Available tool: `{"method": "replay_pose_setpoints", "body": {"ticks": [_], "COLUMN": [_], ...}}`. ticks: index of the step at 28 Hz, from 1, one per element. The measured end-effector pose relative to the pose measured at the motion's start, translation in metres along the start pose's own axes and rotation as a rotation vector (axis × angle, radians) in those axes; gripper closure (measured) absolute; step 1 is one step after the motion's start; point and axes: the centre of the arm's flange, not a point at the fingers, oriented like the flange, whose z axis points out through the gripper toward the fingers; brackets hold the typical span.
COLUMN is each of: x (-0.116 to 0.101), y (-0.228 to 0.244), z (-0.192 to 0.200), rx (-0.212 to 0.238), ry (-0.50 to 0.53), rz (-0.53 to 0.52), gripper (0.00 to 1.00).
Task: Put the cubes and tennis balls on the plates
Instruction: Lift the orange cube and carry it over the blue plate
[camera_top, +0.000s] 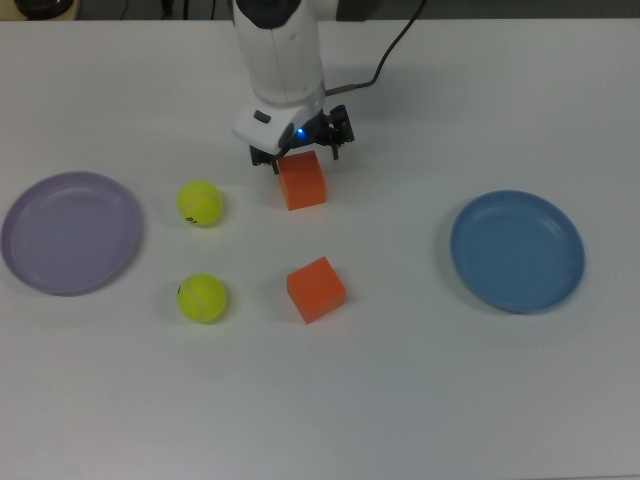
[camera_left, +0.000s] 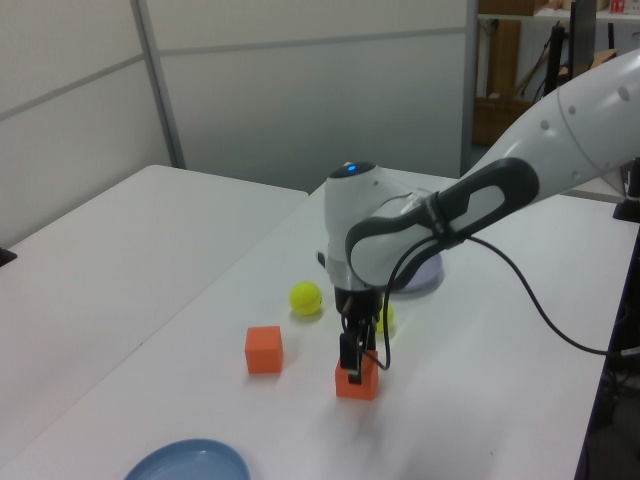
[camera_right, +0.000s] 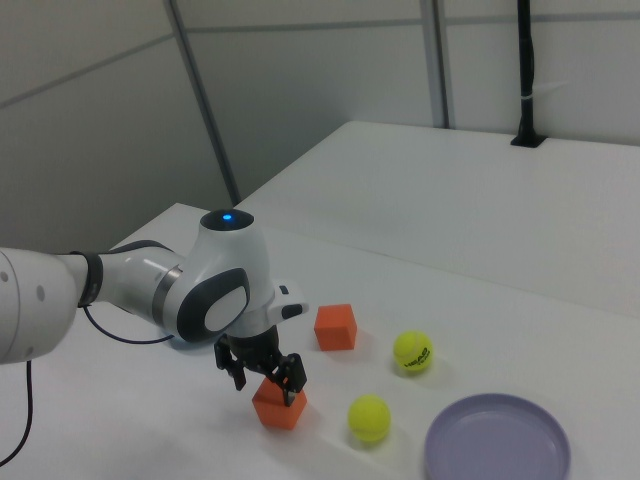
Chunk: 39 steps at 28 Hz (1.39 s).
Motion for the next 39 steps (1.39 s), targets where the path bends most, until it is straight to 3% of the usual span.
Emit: {"method": "replay_pose_setpoints", "body": {"ticks": [15, 22, 25, 32, 39], "x": [0.007, 0.011, 0.016, 0.053, 0.074], "y": [0.002, 0.002, 0.002, -0.023, -0.103], "z": [0.022, 0.02, 0.01, -0.059, -0.092], "rx": [-0.025, -0.026, -0.029, -0.027, 0.022], "ry": [0.006, 0.015, 0.038, 0.188, 0.261], "rz": [-0.022, -0.002, 0.009, 0.052, 0.028], "gripper": [0.01, 0.27, 0.37, 0.38, 0.38]}}
